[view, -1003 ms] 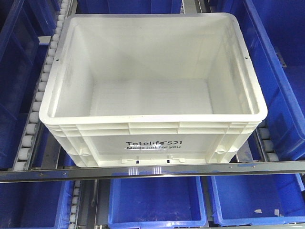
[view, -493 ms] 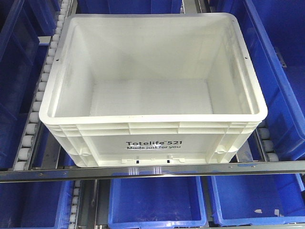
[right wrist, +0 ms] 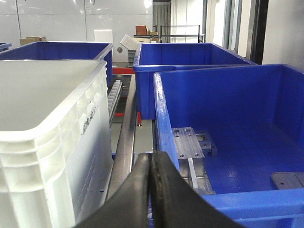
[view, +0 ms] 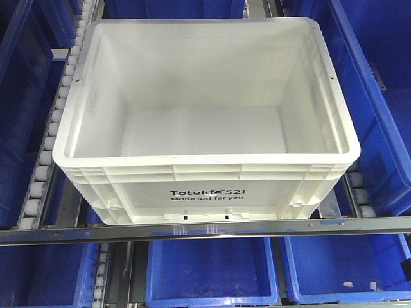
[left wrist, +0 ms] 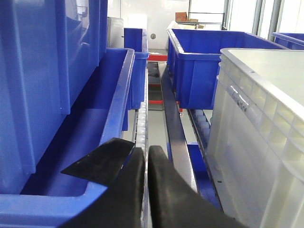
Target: Move bin from left to right shelf
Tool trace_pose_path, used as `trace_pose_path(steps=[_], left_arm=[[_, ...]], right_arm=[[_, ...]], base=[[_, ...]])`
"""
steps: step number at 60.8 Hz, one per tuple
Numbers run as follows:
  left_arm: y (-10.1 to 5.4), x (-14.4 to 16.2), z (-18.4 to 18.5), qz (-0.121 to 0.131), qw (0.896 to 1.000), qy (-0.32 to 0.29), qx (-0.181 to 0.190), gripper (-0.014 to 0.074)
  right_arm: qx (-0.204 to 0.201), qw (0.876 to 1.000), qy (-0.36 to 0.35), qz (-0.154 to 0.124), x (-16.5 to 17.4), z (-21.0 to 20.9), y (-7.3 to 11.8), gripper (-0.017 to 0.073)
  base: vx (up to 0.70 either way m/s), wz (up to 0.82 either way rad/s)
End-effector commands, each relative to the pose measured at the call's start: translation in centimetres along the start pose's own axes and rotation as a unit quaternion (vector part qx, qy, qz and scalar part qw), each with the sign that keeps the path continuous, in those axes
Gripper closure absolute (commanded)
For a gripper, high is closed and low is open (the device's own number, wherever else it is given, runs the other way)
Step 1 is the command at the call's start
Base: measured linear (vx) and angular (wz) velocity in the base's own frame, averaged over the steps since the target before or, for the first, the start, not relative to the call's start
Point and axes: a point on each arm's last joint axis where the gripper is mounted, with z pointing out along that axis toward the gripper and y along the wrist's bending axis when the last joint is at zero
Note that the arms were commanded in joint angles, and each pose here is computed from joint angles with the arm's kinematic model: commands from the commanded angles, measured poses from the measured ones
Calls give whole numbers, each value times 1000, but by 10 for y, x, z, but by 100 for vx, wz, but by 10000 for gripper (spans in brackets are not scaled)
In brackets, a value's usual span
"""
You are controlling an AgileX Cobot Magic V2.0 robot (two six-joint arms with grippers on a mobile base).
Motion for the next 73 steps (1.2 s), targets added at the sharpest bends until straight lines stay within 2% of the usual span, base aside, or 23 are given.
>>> trace_pose_path(steps=[1,26,33,73], left_arm=[[-1,-14,-2,-9,998,-54,2,592],[-1,-14,-2,-9,998,-54,2,592],[-1,-14,-2,-9,998,-54,2,592],[-1,-14,-2,-9,998,-54,2,592]], right_arm=[[1,999,-37,-4,-2,-1,0,567],[0,999,-38,4,-2,-1,0,567],[-1,999,-38,-3,-2,-1,0,567],[-1,999,-42,0,-3,-1,0,567]], base=[[0,0],[0,0],[0,0],[0,0]])
